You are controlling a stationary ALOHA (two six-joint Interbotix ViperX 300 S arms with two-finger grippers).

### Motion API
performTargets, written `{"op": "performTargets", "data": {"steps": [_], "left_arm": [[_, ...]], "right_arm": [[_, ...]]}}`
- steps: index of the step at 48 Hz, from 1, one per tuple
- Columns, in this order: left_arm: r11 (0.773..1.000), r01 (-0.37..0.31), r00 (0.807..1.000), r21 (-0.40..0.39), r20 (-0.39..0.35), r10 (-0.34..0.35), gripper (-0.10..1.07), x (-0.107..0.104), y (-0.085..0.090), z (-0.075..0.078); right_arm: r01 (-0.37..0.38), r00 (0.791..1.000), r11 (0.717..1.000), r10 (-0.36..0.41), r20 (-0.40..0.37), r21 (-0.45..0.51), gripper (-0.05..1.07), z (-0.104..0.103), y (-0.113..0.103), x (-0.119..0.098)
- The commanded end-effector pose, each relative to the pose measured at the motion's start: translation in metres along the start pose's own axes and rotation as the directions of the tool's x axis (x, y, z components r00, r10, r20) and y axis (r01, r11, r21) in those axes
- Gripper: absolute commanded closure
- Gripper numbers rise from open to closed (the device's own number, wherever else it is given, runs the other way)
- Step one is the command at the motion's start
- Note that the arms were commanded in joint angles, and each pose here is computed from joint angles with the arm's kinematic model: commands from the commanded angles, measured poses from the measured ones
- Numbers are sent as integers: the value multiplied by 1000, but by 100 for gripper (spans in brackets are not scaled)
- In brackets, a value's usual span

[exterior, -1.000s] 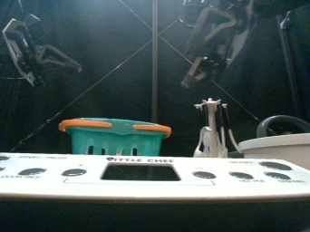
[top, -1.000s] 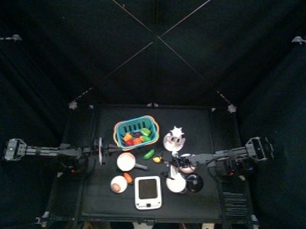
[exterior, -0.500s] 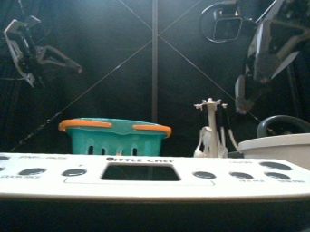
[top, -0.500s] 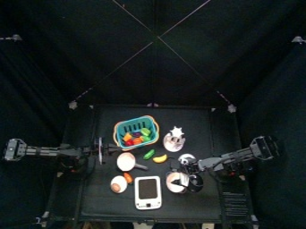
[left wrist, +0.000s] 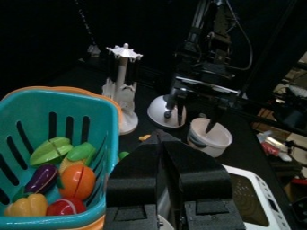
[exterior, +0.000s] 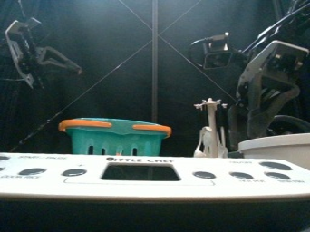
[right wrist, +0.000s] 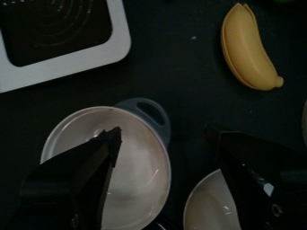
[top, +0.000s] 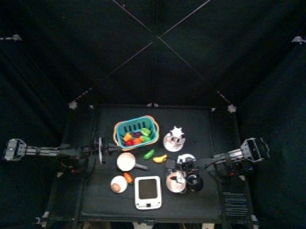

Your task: Grab pot

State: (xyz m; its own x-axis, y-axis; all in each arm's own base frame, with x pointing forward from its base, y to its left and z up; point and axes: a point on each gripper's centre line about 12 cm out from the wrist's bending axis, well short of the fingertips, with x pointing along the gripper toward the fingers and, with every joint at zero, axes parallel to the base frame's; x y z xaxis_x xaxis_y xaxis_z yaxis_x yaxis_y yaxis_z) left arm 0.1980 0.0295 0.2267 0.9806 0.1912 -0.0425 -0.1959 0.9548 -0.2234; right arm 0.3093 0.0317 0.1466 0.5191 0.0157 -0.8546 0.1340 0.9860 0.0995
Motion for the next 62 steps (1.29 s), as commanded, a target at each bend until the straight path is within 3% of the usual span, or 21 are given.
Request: {"op": "performTargets", "data": {"steps": [1, 19, 36, 43, 62], "left_arm": [[1000, 1, 1000, 2, 9, -1, 57, 2, -1, 4], [1000, -2, 1000, 4, 8, 2, 57, 2, 0, 3], [1000, 0, 1000, 4, 3, 0, 57, 1, 0, 2], [1000, 3, 1000, 4, 1, -3, 57, 1, -1, 1], [1000, 13, 999, 3, -46, -13, 57, 1, -3, -4]], "right_arm": [[-6, 1000, 1000, 6, 19, -5, 1, 6, 2, -2], [1, 1000, 1000, -1, -12, -20, 6, 4, 3, 10], [1, 1000, 1000, -2, -15, -20, 49, 6, 4, 12], [-3, 1000, 1000, 3, 3, -10, 61, 11, 5, 8], [-7, 999, 1000, 8, 38, -5, 63, 23, 5, 2]]}}
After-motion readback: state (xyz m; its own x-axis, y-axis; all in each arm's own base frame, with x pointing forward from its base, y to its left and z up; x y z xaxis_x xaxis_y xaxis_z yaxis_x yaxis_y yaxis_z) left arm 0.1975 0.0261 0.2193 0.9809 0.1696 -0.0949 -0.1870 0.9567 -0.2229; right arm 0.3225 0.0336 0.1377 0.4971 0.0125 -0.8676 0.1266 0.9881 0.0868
